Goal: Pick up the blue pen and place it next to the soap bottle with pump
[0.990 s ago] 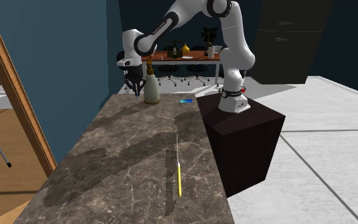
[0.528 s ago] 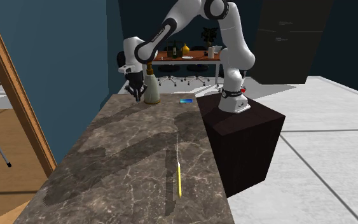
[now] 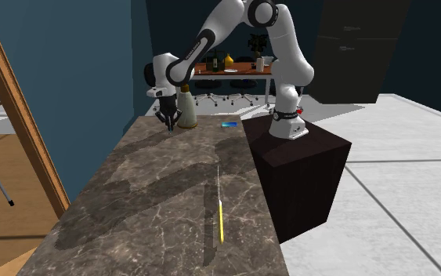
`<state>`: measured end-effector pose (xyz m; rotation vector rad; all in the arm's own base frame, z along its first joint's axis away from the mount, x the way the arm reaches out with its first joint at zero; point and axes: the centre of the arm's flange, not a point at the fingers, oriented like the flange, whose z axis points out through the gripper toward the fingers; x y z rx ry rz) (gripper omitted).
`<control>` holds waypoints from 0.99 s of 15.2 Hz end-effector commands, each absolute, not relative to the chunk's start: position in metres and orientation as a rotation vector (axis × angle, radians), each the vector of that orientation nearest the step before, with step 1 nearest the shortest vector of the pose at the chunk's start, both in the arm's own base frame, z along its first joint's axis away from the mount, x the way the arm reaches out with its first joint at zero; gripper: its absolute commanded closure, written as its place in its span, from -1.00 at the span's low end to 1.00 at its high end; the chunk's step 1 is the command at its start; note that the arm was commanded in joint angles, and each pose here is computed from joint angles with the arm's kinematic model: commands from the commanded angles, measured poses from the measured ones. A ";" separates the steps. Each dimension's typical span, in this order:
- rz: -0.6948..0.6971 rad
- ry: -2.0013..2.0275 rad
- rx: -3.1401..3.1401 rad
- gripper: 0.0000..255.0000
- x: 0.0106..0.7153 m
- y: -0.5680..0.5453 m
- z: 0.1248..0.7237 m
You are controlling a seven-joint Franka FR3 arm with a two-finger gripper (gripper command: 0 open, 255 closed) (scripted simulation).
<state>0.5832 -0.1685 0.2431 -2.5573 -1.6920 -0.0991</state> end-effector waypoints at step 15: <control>-0.099 -1.692 -2.558 -1.00 0.583 -0.173 0.292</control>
